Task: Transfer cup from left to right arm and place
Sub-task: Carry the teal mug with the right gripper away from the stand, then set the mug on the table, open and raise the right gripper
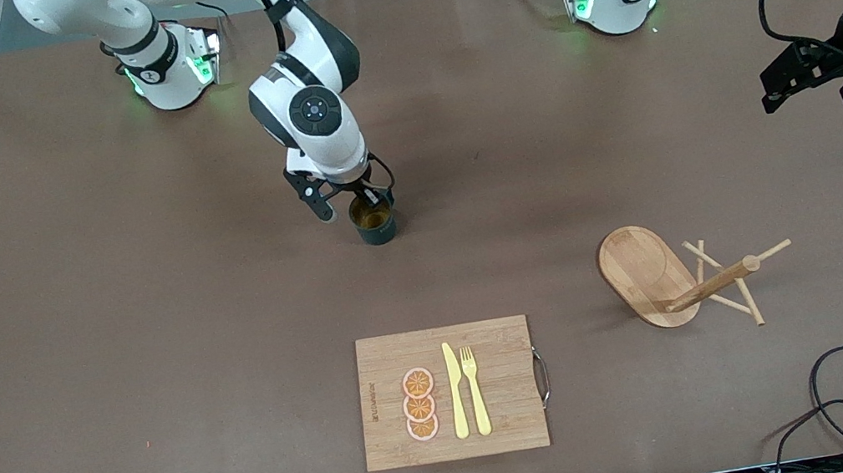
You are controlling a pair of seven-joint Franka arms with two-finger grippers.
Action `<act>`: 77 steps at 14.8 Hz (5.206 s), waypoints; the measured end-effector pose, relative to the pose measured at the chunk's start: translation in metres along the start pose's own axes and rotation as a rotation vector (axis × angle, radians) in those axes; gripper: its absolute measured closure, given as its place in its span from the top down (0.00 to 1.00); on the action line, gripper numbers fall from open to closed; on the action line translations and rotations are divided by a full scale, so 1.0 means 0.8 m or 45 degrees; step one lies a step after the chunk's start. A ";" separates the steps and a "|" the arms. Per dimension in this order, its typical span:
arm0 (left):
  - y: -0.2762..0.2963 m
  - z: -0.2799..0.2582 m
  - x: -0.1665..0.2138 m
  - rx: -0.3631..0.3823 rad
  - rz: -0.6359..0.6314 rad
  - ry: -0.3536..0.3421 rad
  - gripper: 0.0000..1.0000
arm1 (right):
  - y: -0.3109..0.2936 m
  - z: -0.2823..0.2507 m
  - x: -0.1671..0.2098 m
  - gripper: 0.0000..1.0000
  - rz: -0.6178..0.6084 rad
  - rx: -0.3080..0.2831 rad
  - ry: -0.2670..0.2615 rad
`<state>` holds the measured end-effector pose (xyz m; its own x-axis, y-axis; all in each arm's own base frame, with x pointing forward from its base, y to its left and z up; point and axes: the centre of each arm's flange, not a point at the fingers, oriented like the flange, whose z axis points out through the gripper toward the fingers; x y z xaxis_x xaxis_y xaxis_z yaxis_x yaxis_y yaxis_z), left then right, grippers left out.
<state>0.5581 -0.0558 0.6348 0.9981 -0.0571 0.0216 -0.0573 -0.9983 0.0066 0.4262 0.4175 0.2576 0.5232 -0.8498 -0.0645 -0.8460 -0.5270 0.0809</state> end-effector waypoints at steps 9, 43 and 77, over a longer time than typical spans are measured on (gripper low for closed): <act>-0.004 -0.005 0.003 -0.001 -0.008 0.036 1.00 | -0.006 0.003 0.010 0.06 -0.182 0.004 0.041; -0.022 -0.001 0.018 0.000 -0.013 0.046 1.00 | 0.201 -0.012 0.582 0.05 -2.412 -0.071 0.121; -0.023 -0.001 0.018 0.000 -0.015 0.046 1.00 | 0.229 -0.174 0.585 1.00 -1.833 -0.046 0.032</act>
<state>0.5736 -0.0380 0.6359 0.9973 -0.0447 0.0579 -0.0452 -0.9990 0.0067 0.5305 -0.0781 0.3809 0.9066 0.4116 -0.0930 0.4122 -0.9110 -0.0133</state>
